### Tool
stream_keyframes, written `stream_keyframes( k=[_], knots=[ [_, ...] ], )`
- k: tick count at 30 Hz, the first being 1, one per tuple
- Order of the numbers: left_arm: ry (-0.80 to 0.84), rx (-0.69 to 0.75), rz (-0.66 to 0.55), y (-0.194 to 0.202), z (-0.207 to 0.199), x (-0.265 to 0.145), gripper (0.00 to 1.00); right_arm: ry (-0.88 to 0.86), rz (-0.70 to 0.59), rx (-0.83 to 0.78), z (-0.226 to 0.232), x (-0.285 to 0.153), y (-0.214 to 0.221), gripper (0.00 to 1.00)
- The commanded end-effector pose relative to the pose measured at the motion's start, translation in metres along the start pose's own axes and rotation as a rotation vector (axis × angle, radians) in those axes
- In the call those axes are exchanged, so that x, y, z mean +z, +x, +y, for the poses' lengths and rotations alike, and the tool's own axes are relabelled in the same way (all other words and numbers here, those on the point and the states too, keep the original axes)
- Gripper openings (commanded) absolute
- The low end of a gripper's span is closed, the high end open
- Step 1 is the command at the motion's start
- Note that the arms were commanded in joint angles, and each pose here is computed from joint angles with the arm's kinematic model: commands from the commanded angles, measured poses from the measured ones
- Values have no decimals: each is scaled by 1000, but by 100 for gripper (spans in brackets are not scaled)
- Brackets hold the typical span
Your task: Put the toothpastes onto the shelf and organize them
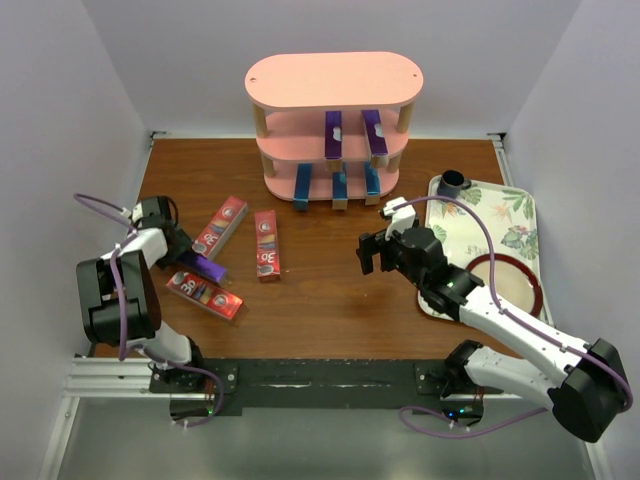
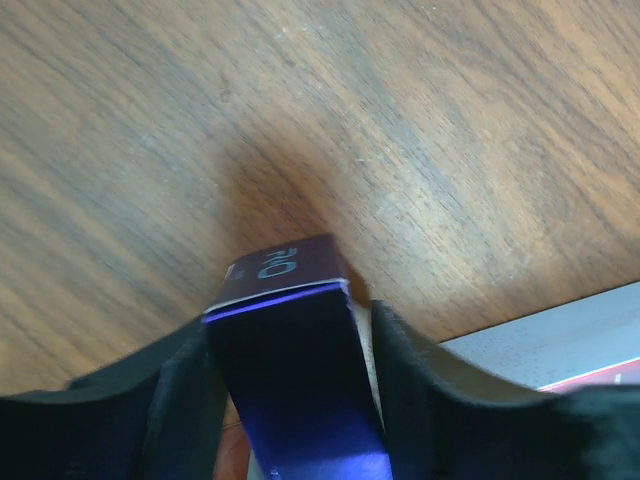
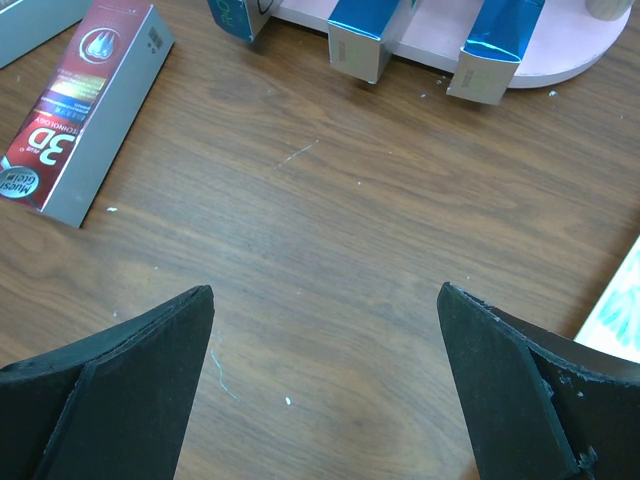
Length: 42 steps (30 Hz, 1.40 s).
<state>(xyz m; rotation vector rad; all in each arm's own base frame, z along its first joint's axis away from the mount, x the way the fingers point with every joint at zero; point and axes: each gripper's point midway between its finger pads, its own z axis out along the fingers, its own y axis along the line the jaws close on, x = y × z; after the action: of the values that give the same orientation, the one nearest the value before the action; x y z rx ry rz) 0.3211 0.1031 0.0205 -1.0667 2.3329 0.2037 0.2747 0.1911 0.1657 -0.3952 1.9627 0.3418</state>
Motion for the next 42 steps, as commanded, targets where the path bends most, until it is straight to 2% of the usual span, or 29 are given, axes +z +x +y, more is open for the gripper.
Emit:
stream_keyframes(
  k=[1, 2, 3, 6, 14, 20, 24, 30, 34, 39, 40, 42],
  knots=[
    [60, -26, -46, -21, -16, -4, 51, -4, -40, 8, 1, 0, -8, 99],
    [64, -26, -47, -22, -17, -5, 49, -1, -41, 10, 0, -1, -9, 99],
    [69, -28, -53, -24, -17, -7, 42, 1, -46, 12, -1, -1, -10, 99],
    [98, -35, -93, -35, -22, -20, 31, 1, -48, 13, 0, -2, -9, 99],
    [233, -76, -197, -61, -37, -67, 23, -4, -30, 13, 1, 0, -7, 99],
    [466, -121, -238, -64, -64, -112, 15, -34, -33, 24, 6, -8, -12, 98],
    [580, -126, -218, -60, -78, -136, 13, -130, -25, 63, 23, -15, -11, 98],
    [861, -132, -213, -50, -106, -185, 10, -265, -27, 147, 53, -17, -13, 98],
    [1082, -122, -189, -32, -126, -216, 10, -357, -56, 184, 84, -18, -24, 98],
    [1234, -106, -157, -10, -147, -242, 10, -436, -73, 248, 123, -14, -33, 98],
    [1282, -89, -151, -1, -154, -251, 10, -464, -41, 290, 135, -11, -27, 98],
    [1345, -122, -122, 5, -160, -264, 10, -536, -64, 342, 153, -12, -34, 98]
  ],
)
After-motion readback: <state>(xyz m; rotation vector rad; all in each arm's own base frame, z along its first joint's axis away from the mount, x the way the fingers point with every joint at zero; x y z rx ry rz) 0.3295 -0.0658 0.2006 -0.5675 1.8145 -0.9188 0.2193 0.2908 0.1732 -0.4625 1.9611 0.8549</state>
